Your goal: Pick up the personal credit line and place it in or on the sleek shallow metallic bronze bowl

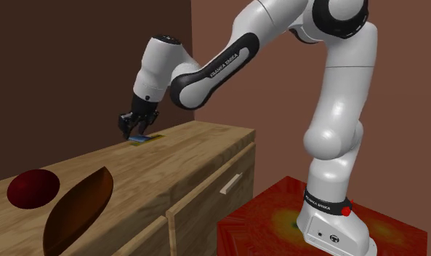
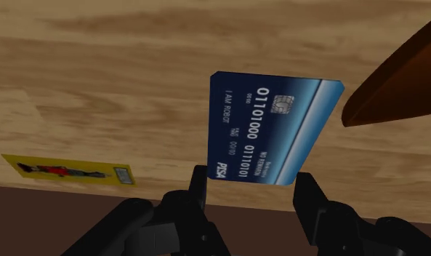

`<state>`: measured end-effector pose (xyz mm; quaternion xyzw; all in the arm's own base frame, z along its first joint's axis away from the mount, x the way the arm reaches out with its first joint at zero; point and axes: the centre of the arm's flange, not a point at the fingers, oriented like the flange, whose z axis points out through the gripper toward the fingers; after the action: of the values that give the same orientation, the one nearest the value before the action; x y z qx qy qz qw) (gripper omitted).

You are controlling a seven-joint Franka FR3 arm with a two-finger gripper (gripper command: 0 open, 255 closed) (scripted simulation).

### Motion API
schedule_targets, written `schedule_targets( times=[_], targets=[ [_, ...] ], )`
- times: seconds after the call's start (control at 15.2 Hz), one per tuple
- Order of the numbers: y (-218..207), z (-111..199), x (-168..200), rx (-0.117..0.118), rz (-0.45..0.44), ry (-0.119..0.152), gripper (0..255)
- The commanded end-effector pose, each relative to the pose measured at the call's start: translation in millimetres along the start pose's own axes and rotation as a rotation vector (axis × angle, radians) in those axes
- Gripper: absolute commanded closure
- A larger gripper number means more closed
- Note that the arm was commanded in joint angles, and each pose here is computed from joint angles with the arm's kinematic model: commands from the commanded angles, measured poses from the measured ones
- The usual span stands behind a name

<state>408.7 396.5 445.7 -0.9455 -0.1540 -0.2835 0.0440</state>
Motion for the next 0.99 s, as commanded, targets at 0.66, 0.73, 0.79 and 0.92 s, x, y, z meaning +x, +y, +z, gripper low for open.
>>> schedule_targets(
  times=[0.66,0.73,0.79,0.92],
  targets=[
    [-157.3,-22.0,-17.8,-0.001,0.003,0.002,255],
    [-170.3,-23.9,-19.3,-0.001,0.003,0.002,255],
    [-183.3,-25.7,-20.9,-0.001,0.003,0.002,255],
    [-208.9,-29.4,-24.0,-0.001,0.003,0.002,255]
  ],
)
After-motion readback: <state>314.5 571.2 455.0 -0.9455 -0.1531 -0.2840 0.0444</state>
